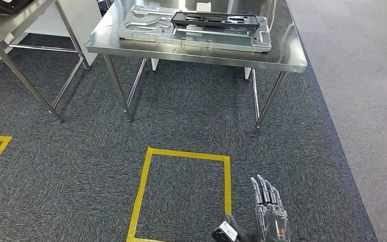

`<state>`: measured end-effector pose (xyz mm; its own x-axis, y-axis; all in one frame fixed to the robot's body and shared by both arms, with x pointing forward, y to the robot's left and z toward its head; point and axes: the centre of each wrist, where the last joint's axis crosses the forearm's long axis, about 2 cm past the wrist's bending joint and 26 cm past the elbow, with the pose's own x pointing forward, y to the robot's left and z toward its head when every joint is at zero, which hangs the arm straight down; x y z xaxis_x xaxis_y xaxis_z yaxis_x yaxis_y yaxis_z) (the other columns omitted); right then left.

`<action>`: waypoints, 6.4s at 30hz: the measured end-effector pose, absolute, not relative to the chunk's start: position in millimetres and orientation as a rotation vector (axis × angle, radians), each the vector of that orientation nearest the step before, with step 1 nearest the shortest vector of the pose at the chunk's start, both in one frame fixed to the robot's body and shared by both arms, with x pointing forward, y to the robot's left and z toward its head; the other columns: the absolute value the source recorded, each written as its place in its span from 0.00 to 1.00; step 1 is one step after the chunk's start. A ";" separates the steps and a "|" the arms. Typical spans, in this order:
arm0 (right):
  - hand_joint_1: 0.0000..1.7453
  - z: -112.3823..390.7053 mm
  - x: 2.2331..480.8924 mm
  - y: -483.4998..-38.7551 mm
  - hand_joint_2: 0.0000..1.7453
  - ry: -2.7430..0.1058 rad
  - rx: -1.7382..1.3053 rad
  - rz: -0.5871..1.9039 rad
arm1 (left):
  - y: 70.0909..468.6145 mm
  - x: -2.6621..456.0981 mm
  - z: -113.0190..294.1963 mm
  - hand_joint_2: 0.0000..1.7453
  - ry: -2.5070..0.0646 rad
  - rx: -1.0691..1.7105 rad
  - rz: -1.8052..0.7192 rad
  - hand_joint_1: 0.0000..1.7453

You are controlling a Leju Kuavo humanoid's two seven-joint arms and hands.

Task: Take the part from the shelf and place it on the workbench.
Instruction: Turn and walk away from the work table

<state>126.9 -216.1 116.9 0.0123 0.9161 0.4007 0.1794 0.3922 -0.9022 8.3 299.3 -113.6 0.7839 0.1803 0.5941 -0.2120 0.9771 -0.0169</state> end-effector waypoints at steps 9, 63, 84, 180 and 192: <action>0.00 116.7 126.7 -216.6 0.00 -1.461 -1.043 0.779 | 298.2 8.6 -113.6 0.00 -0.636 0.049 0.212 0.00; 0.00 117.1 126.2 -216.7 0.00 -1.462 -1.043 0.778 | 300.1 7.3 -113.6 0.00 -0.634 0.054 0.211 0.00; 0.00 117.3 126.3 -216.3 0.00 -1.463 -1.042 0.778 | 300.6 7.1 -113.6 0.00 -0.634 0.055 0.210 0.00; 0.00 -111.0 25.3 -262.9 0.00 -0.410 -0.191 -0.275 | 292.6 21.0 -112.1 0.00 -0.623 0.136 0.059 0.00; 0.00 -110.7 21.1 -255.0 0.00 -0.318 -0.184 -0.153 | 290.6 25.6 -111.7 0.00 -0.616 0.144 0.018 0.00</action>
